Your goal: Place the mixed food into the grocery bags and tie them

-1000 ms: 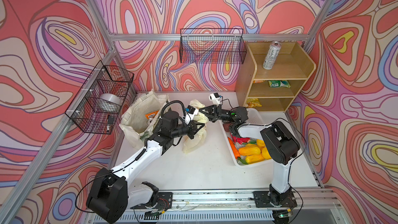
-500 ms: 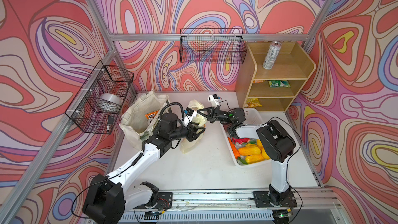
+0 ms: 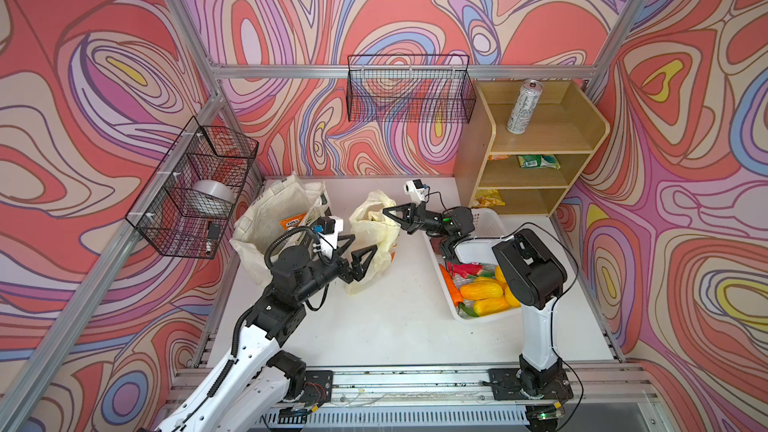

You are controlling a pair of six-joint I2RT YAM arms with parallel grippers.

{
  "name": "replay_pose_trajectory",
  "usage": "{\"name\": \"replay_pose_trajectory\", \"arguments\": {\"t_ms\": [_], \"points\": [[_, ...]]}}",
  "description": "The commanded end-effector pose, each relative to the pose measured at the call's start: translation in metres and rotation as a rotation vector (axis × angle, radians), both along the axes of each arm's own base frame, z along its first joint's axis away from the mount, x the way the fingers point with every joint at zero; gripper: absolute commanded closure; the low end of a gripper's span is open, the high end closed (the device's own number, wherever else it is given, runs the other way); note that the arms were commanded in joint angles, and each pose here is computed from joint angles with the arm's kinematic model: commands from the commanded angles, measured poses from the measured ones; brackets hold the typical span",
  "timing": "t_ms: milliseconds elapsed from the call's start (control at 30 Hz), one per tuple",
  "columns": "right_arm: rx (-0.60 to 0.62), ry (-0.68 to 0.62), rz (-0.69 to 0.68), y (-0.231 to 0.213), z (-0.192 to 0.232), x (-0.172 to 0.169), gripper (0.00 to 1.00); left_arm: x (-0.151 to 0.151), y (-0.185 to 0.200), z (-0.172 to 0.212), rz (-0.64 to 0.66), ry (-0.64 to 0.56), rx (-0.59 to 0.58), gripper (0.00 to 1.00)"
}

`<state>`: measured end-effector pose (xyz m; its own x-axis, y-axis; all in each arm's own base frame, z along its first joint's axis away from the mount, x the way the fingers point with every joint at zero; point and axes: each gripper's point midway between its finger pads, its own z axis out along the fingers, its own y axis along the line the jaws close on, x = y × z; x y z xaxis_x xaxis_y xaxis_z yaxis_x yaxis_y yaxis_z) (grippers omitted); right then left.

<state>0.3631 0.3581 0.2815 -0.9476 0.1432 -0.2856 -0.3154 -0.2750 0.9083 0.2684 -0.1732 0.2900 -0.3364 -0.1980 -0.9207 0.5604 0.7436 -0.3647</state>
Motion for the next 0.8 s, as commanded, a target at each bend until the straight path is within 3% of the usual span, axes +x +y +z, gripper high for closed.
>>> {"name": "replay_pose_trajectory", "arguments": {"t_ms": [0, 200, 267, 367, 400, 533, 667, 767], "points": [[0.004, -0.060, 0.026, 0.001, 0.005, -0.006, 1.00, 0.029, 0.025, 0.004, 0.183, 0.030, 0.032, 0.16], [-0.016, -0.083, 0.068, 0.001, 0.004, -0.015, 1.00, 0.066, 0.027, -0.013, 0.250, 0.105, 0.087, 0.19], [-0.023, -0.110, 0.087, 0.000, 0.007, -0.020, 1.00, 0.076, 0.028, -0.023, 0.269, 0.135, 0.094, 0.32], [-0.030, -0.160, 0.119, 0.000, 0.015, -0.030, 1.00, 0.083, 0.023, -0.039, 0.239, 0.177, 0.067, 0.66], [-0.034, -0.172, 0.127, -0.001, 0.017, -0.032, 1.00, 0.083, 0.020, -0.042, 0.225, 0.187, 0.057, 0.73], [-0.043, -0.215, 0.160, -0.001, 0.022, -0.038, 1.00, 0.082, -0.001, -0.050, 0.116, 0.215, -0.001, 0.84], [-0.045, -0.219, 0.167, 0.002, 0.020, -0.036, 1.00, 0.079, -0.027, -0.047, -0.021, 0.217, -0.101, 0.89], [-0.047, -0.214, 0.174, 0.005, 0.017, -0.035, 1.00, 0.076, -0.045, -0.054, -0.087, 0.240, -0.112, 0.90]]}}
